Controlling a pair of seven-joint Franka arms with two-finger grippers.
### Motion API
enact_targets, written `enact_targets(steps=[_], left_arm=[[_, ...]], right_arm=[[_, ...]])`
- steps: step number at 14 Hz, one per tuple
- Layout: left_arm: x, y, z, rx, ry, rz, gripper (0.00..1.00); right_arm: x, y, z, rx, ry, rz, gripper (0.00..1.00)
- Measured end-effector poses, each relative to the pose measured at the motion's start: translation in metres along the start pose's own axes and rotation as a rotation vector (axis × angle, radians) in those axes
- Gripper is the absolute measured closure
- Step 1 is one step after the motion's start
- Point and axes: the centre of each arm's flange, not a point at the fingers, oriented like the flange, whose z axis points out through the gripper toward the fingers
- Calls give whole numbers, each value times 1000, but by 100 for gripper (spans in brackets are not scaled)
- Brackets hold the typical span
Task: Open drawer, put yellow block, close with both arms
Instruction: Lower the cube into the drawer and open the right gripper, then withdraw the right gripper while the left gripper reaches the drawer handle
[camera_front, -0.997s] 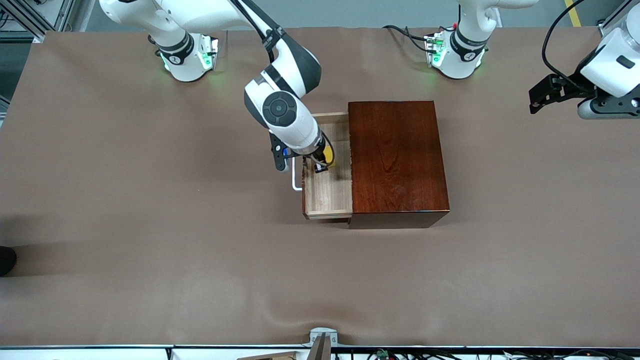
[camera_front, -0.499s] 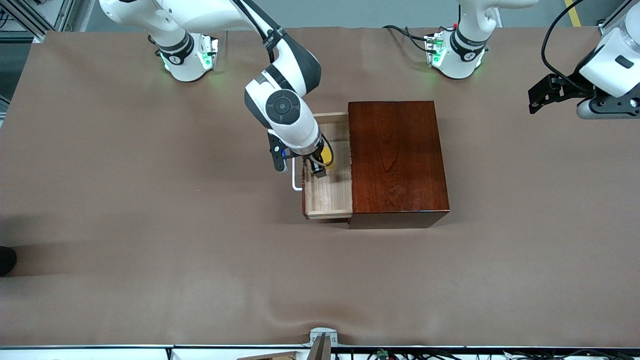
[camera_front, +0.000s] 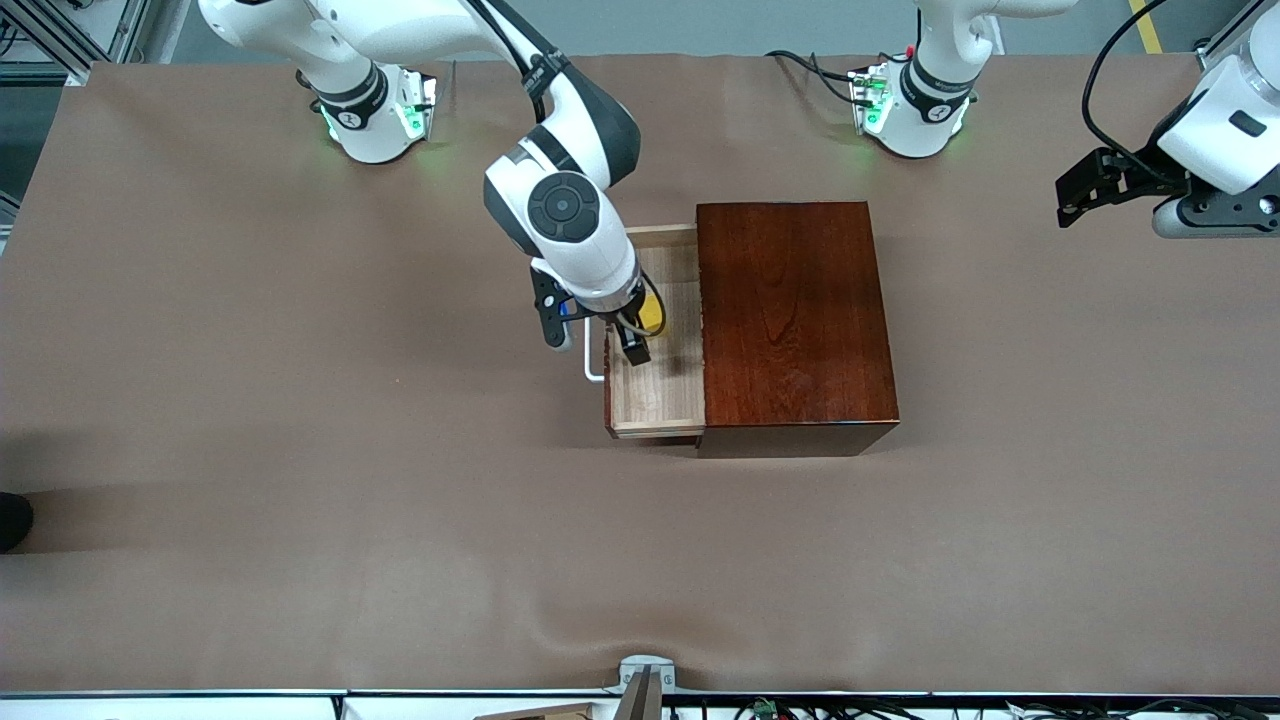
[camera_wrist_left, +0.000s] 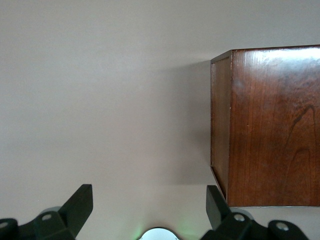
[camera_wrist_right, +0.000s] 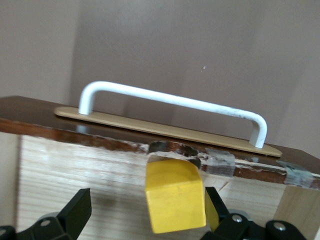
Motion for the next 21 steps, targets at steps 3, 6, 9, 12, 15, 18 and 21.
enact_targets(steps=[3,6,9,12,15,18,21], left_arm=[[0,0,0,0,0,2,0],[1,0,-3,-1,12,2,0],[3,13,-4,-1,16,24,0],[0,68,0,6,9,78,0],[2,152,9,-1,8,32,0],[13,237,28,-50,-4,-66,0],[24,305,57,-120,13,-168,0]], right_arm=[[22,-20,-34,10,-9,39,0],[47,-37,-57,25,-34,80,0],[72,-49,-83,37,-40,108,0],[115,-56,-115,25,-33,45,0],[153,-57,-148,3,-27,-13,0],[187,-56,-169,-31,-23,-104,0],[229,-55,-189,-60,-28,-215,0]])
